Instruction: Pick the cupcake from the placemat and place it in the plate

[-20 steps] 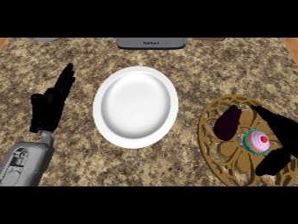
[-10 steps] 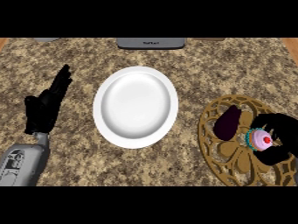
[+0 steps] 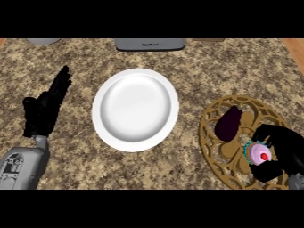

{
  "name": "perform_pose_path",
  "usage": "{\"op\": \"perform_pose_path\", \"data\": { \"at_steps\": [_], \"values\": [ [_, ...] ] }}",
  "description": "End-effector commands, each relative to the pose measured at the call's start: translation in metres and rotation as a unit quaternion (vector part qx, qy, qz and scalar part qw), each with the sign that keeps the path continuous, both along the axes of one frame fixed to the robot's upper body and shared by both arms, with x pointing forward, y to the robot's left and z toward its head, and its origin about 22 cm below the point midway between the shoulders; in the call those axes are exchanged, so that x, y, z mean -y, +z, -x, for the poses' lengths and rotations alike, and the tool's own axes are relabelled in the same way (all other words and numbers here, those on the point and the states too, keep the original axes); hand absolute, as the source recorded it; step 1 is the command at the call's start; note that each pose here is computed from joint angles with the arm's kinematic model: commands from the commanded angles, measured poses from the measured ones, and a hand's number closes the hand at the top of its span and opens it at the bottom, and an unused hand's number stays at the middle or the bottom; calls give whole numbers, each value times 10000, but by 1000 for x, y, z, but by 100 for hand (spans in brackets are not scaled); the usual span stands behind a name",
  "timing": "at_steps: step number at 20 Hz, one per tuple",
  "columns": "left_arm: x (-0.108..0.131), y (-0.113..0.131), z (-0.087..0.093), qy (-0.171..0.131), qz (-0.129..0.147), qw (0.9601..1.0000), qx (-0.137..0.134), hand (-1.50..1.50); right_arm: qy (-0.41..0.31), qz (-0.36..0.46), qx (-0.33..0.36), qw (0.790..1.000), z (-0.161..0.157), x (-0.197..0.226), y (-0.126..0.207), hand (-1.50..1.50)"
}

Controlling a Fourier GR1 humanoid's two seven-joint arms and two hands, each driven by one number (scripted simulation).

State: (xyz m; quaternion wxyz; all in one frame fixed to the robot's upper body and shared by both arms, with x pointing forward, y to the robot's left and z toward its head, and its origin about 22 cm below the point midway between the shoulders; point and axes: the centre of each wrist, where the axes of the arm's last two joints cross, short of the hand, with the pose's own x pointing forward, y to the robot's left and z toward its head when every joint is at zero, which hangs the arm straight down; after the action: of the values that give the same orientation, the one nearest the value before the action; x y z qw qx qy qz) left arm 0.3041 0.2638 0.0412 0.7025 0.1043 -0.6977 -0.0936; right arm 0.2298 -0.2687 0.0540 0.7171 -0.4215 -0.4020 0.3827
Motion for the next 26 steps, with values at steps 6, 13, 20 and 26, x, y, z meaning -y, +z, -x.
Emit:
{"op": "perform_pose_path", "data": {
  "at_steps": [6, 13, 20, 26],
  "values": [
    [-10, -13, 10, 130, 24, 9999, -47, 0, -1120, 371, 1903, 9746, 74, -78, 33, 150],
    [14, -14, 4, -104, 26, 9999, 41, 0, -386, 459, 3295, 9423, 85, -138, 74, 150],
    [7, 7, -18, -60, 31, 10000, 24, 0, 146, -217, 3250, 9453, 65, -199, 92, 150],
    [6, -4, -1, -230, -43, 9997, 57, 0, 52, -594, 2881, 9557, 15, -234, 77, 150]
  ]
}}
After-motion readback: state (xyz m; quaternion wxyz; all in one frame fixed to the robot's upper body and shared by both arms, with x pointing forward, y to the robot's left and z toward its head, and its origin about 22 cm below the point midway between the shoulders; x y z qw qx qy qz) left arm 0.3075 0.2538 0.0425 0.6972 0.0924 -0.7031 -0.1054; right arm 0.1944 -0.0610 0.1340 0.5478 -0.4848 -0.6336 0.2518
